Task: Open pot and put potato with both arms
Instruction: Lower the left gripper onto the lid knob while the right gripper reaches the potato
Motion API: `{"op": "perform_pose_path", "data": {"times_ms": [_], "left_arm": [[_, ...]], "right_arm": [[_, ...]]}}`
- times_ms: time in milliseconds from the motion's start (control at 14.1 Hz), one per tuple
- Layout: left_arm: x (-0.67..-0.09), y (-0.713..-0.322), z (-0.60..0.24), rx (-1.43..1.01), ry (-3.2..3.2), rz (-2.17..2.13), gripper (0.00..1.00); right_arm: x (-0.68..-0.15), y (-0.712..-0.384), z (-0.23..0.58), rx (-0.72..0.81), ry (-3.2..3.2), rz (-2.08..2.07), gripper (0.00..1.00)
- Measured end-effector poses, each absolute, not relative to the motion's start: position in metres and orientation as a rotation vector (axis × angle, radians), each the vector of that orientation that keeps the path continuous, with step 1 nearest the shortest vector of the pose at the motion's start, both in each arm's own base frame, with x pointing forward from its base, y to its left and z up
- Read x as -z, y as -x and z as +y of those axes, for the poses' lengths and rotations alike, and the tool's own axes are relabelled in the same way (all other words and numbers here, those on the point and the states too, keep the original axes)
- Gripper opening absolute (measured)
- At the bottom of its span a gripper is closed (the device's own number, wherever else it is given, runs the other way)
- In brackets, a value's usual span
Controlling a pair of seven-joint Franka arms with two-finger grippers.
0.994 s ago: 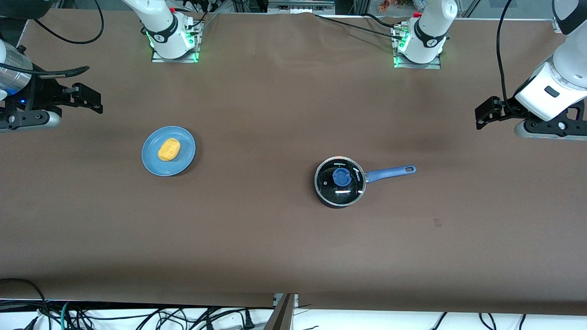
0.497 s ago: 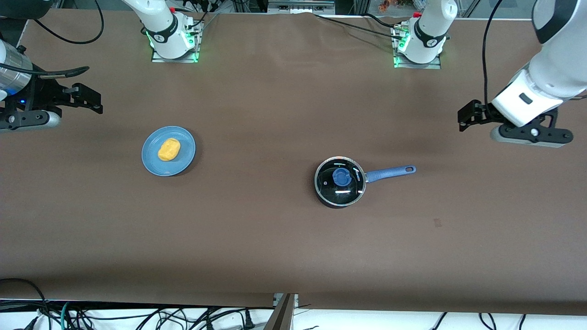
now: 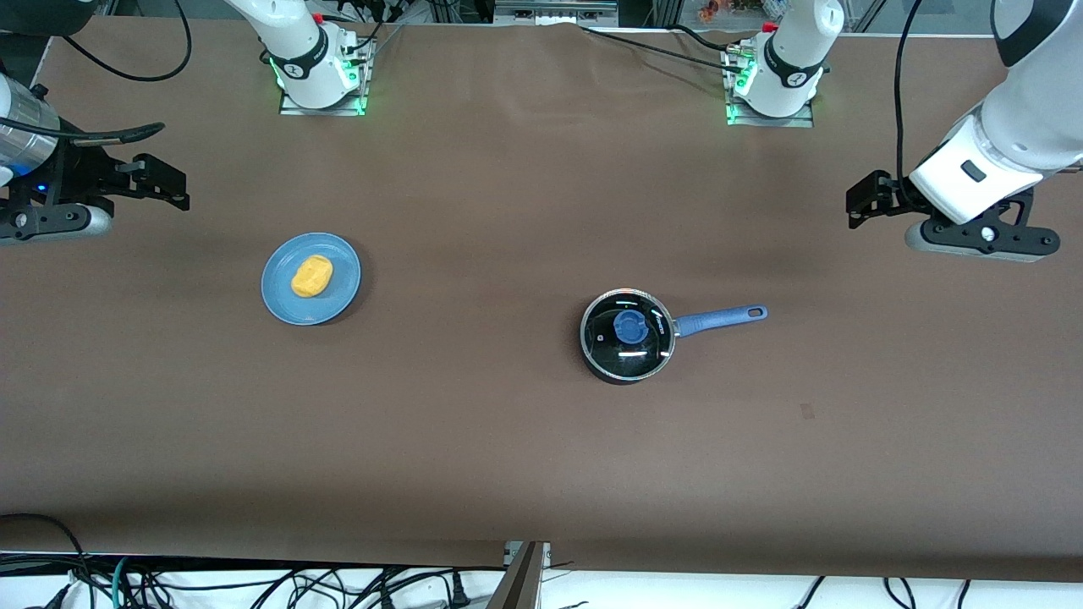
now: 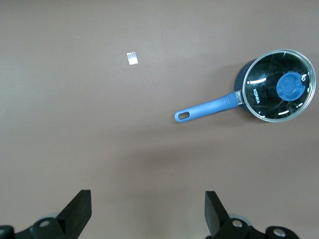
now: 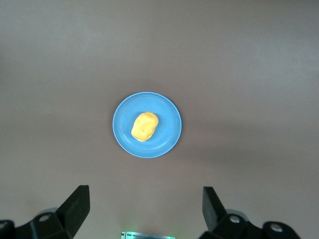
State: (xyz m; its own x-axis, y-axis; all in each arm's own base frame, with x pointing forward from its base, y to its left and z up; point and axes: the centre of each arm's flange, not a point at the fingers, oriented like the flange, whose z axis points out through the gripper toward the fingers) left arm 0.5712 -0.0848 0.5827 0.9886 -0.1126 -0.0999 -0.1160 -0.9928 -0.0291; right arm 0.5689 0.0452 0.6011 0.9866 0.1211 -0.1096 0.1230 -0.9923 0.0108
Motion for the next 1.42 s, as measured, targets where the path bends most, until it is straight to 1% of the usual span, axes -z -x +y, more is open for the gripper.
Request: {"op": "perform_pose_path", "data": {"times_ms": [355, 497, 639, 923, 1135, 1277, 1419], "left_arm": [[-0.551, -0.580, -0.090, -0.288, 3.173, 0.102, 1.00], [-0.530, -0.580, -0.106, -0.385, 3.235, -0.009, 1.00], [-0.500, -0.588, -0.133, -0.426, 3.260, -0.116, 1.00], [-0.434, -0.601, -0.214, -0.389, 3.266, -0.294, 1.00], [-0.381, -0.591, -0.290, -0.344, 3.252, -0.438, 1.00], [-0.349, -0.580, -0.334, -0.278, 3.223, -0.428, 1.00], [-0.323, -0.576, -0.358, -0.223, 3.224, -0.409, 1.00]], "right_arm": [[-0.601, -0.569, 0.044, 0.170, -3.114, 0.189, 1.00], [-0.601, -0.569, 0.044, 0.169, -3.114, 0.188, 1.00], [-0.600, -0.569, 0.044, 0.171, -3.114, 0.187, 1.00], [-0.596, -0.572, 0.044, 0.183, -3.113, 0.187, 1.00], [-0.584, -0.577, 0.044, 0.217, -3.111, 0.188, 1.00], [-0.560, -0.586, 0.044, 0.281, -3.106, 0.188, 1.00], [-0.527, -0.600, 0.044, 0.340, -3.099, 0.193, 1.00]]}}
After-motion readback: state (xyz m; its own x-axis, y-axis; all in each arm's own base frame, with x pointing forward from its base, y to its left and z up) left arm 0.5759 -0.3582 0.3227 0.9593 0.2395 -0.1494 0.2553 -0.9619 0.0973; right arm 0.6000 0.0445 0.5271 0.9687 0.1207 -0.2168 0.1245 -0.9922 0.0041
